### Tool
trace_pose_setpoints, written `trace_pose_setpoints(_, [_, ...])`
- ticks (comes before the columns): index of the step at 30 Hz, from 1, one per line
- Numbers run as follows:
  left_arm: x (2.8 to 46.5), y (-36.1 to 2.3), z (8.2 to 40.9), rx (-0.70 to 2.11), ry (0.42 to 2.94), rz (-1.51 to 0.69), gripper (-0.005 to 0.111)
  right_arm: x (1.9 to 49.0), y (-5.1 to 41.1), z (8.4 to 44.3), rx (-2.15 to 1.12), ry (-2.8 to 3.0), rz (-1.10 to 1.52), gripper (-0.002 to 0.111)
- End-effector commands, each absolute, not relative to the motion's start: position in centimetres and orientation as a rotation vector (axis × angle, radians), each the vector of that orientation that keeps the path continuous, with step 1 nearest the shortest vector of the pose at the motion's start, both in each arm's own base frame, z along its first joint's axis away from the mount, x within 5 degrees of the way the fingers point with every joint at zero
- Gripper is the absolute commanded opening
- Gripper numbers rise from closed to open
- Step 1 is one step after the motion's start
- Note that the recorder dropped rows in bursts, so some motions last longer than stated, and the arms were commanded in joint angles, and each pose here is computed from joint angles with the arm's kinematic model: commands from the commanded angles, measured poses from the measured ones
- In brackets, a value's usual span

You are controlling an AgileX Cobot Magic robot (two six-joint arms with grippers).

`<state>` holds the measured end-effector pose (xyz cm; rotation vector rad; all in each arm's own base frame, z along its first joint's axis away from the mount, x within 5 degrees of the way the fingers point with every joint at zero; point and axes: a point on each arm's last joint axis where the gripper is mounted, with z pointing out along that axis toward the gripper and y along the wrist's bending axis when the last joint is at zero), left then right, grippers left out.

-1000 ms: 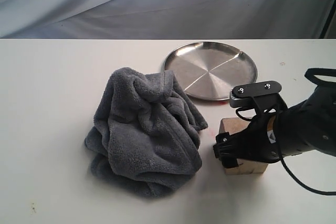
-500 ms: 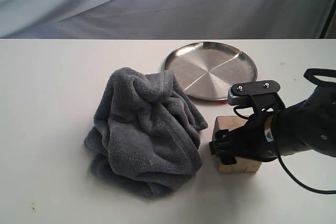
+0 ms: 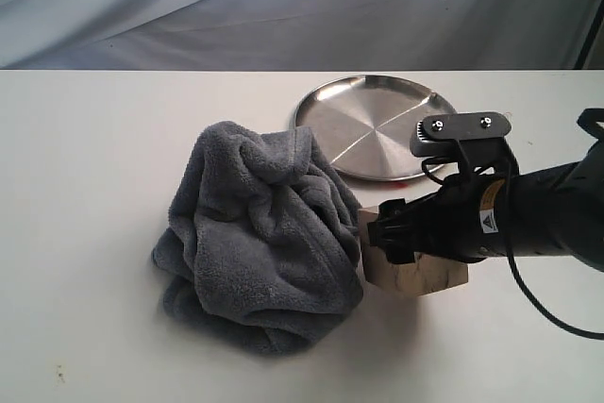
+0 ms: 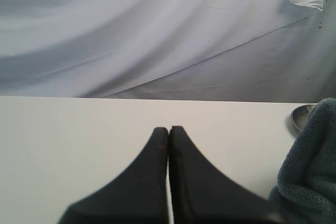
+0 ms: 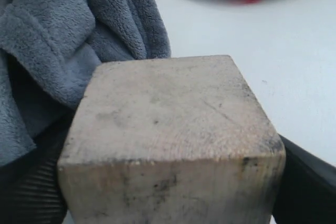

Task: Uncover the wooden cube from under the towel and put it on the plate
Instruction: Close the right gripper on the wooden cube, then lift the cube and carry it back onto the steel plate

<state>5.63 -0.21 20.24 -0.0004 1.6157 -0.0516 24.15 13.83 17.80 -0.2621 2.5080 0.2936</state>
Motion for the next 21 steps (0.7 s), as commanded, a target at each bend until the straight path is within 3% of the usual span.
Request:
trace_pose_setpoints(1, [5.6, -0.2, 20.1, 0.002, 1.617, -0.05, 0.001, 24.3, 14.1, 18.4, -0.267, 2.467, 0.322, 0.064])
trace_pose_setpoints(7, [5.6, -0.2, 20.1, 0.0, 1.617, -0.052, 0.001, 25.0, 14.6, 19.3, -0.279, 2.399, 0.36, 0.064])
trace_pose_setpoints(21, [5.6, -0.2, 20.1, 0.0, 1.617, -0.052, 0.001, 30.0, 14.8, 25.8, -0.349, 2.165, 0.298, 0.064])
